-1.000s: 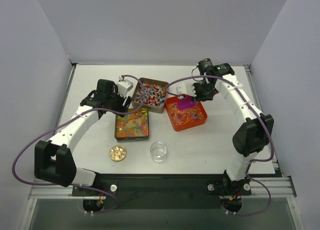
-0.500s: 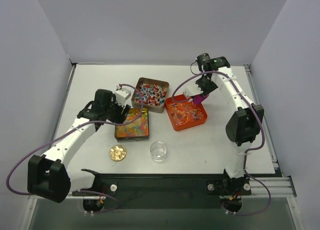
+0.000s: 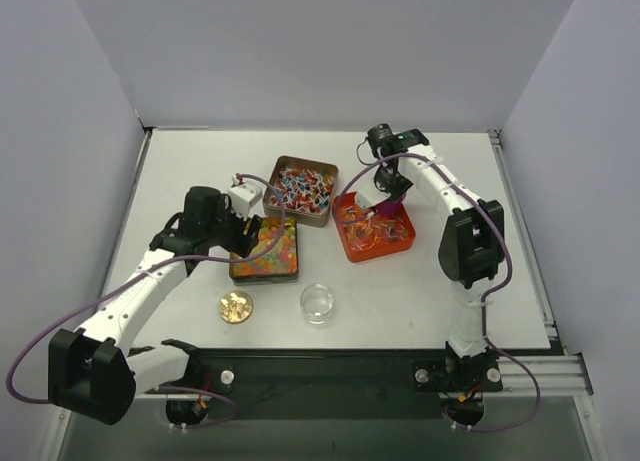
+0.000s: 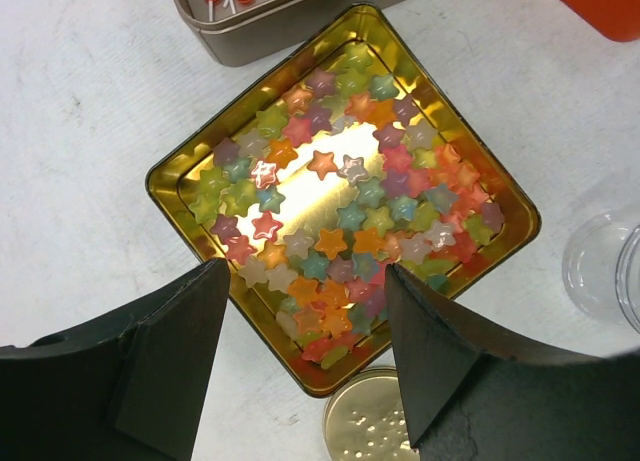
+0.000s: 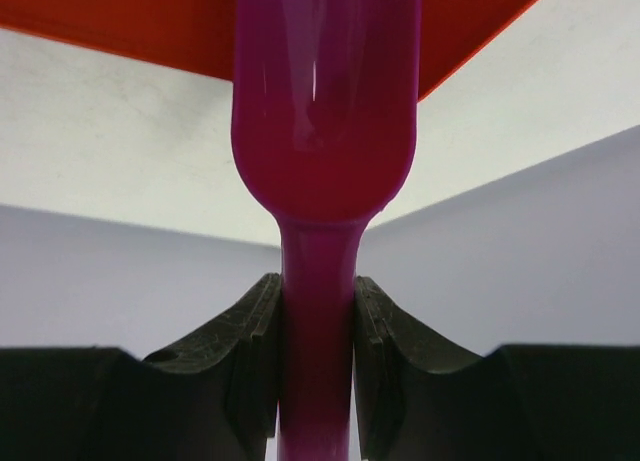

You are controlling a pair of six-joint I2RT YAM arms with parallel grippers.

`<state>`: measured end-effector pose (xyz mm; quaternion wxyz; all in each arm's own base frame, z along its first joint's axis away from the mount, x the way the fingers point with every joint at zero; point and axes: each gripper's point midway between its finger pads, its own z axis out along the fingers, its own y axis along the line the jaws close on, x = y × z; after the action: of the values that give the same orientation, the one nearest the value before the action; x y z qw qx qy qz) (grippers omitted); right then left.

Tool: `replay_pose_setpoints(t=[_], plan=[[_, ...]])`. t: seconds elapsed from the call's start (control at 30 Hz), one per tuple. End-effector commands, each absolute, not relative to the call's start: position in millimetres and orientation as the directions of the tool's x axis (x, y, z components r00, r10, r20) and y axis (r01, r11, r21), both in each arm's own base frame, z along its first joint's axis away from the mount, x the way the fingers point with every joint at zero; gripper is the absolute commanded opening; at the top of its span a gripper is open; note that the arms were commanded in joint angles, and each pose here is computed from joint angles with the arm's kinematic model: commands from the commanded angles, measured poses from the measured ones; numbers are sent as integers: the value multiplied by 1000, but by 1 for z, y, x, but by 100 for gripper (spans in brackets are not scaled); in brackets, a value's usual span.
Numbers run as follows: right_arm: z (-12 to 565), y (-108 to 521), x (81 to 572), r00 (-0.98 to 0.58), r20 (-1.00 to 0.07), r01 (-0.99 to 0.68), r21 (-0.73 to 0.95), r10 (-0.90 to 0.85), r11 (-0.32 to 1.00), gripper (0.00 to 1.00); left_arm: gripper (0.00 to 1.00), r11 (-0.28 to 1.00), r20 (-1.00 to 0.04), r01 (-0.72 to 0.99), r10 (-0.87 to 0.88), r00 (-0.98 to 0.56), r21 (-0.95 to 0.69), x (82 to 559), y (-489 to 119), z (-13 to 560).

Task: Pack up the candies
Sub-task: Scoop the fake candies from the storage box.

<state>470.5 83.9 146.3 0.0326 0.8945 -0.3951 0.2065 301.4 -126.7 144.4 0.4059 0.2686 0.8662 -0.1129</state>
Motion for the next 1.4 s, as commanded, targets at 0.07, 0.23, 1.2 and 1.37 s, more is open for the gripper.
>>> replay_pose_setpoints(t=[0.07, 0.23, 1.2, 1.37], plan=[[135, 78, 446, 765, 435, -560, 89, -474, -823, 0, 74, 806, -821, 592, 335, -462, -4, 303, -142, 162], [125, 90, 418, 804, 368, -528, 80, -467, -846, 0, 74, 808, -818, 589, 345, -460, 10, 302, -140, 162], [46, 158, 334, 517, 5, -855, -44, -856, -516, 0, 74, 802, -784, 597, 361, -505, -16, 318, -150, 159], [42, 172, 329, 479, -128, -878, -78, -868, -473, 0, 73, 795, -778, 607, 385, -497, 6, 327, -152, 164]])
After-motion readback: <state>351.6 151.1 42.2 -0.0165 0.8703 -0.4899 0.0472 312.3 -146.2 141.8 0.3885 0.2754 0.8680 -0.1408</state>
